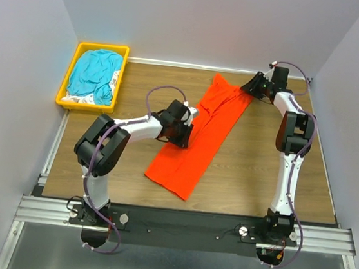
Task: Fold and stack the t-shirts
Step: Fold the tshirt
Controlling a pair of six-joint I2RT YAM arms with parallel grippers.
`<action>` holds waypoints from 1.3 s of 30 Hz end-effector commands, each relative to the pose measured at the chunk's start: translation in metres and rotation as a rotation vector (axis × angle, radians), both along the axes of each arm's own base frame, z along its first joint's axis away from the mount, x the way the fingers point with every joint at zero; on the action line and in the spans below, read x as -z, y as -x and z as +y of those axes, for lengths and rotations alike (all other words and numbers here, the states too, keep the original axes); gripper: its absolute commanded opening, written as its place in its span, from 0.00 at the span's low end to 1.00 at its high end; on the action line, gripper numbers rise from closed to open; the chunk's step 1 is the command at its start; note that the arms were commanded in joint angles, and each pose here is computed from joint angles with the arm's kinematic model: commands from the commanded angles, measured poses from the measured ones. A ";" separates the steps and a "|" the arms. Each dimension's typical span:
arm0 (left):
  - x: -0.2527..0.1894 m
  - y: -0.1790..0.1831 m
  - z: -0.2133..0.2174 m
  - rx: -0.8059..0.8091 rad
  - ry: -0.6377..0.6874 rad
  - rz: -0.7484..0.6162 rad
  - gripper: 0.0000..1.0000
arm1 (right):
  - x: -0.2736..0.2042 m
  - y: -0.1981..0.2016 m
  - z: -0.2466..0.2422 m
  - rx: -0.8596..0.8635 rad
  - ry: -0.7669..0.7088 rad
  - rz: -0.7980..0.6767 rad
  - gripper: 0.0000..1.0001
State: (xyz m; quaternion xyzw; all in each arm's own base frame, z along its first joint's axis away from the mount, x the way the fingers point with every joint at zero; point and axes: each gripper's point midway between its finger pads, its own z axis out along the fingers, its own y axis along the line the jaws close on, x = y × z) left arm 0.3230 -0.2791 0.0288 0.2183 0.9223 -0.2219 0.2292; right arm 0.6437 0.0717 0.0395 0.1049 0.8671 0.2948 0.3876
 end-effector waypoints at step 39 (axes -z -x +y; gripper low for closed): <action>-0.113 0.047 0.132 -0.480 0.230 -0.318 0.94 | 0.040 0.461 0.218 -0.690 0.112 0.547 0.56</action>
